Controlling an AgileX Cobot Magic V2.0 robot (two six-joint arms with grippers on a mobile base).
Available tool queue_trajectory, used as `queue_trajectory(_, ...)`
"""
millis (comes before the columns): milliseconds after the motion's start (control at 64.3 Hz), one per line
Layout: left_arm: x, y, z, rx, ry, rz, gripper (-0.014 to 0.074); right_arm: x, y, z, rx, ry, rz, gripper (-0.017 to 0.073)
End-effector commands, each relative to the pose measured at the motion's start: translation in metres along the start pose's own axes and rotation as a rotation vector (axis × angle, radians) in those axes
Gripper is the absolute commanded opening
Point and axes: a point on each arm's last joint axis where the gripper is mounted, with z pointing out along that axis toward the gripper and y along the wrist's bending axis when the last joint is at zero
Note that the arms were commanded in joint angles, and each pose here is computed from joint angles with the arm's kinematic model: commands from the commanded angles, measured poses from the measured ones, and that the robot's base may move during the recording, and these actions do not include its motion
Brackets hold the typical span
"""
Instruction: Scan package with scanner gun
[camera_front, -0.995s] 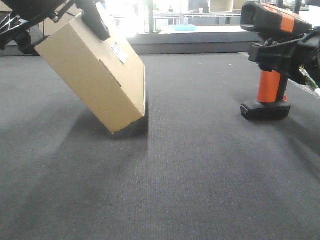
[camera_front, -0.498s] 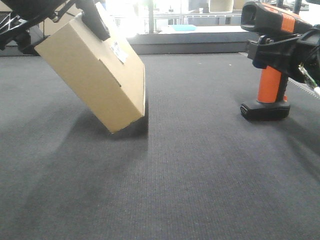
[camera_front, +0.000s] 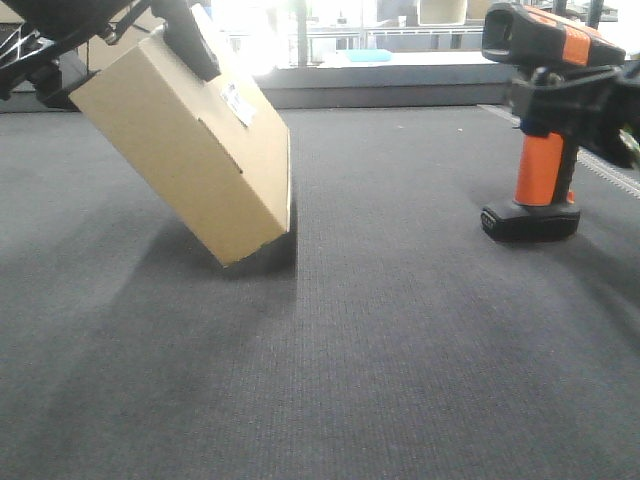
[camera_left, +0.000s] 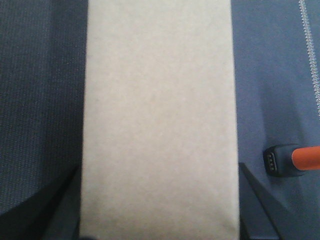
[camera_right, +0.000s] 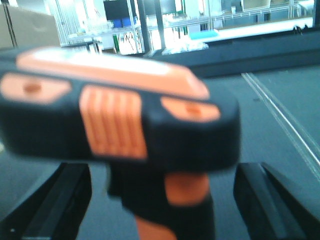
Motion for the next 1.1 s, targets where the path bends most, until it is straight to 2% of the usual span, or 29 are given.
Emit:
queue_trajectory(0, -0.002, -0.003, -0.001, 0.013, -0.025, -0.002, -0.0057, 0.000, -0.003, -0.009, 0.007, -0.005, -0.003, 0.0482)
queue_trajectory(264, -0.002, -0.003, -0.001, 0.013, -0.025, 0.000, -0.0057, -0.005, -0.010, -0.043, 0.008, 0.004, -0.005, 0.0474)
queue_trajectory(327, -0.002, -0.003, -0.001, 0.013, -0.025, 0.000, -0.0057, -0.015, -0.010, -0.053, 0.002, -0.036, -0.011, 0.0437)
queue_trajectory(404, -0.002, -0.003, -0.001, 0.012, -0.025, 0.002, -0.0057, -0.023, -0.010, -0.061, -0.003, -0.025, -0.042, 0.0340)
queue_trajectory(498, -0.002, -0.002, -0.002, 0.001, -0.028, 0.036, -0.0057, -0.036, -0.009, -0.072, -0.016, 0.002, -0.064, 0.0183)
queue_trajectory(669, -0.010, 0.004, -0.017, -0.039, 0.025, 0.090, -0.0057, -0.069, -0.006, -0.102, -0.060, -0.028, -0.038, -0.0164)
queue_trajectory(777, -0.018, 0.012, -0.028, -0.063, 0.041, 0.169, -0.0057, -0.083, -0.006, -0.123, -0.089, -0.035, -0.038, -0.0154)
queue_trajectory(855, -0.023, 0.021, -0.034, -0.083, 0.045, 0.211, -0.0057, -0.085, -0.006, -0.136, -0.113, 0.003, -0.094, -0.0154)
queue_trajectory(948, -0.027, 0.038, -0.042, -0.123, 0.079, 0.258, -0.0057, -0.090, -0.006, -0.154, -0.143, 0.008, -0.142, -0.0154)
queue_trajectory(995, -0.029, 0.050, -0.045, -0.152, 0.117, 0.279, -0.0057, -0.093, -0.006, -0.164, -0.158, -0.007, -0.137, -0.0154)
queue_trajectory(1088, -0.034, 0.073, -0.053, -0.221, 0.141, 0.278, -0.0057, -0.097, -0.007, -0.176, -0.173, -0.033, -0.131, -0.0154)
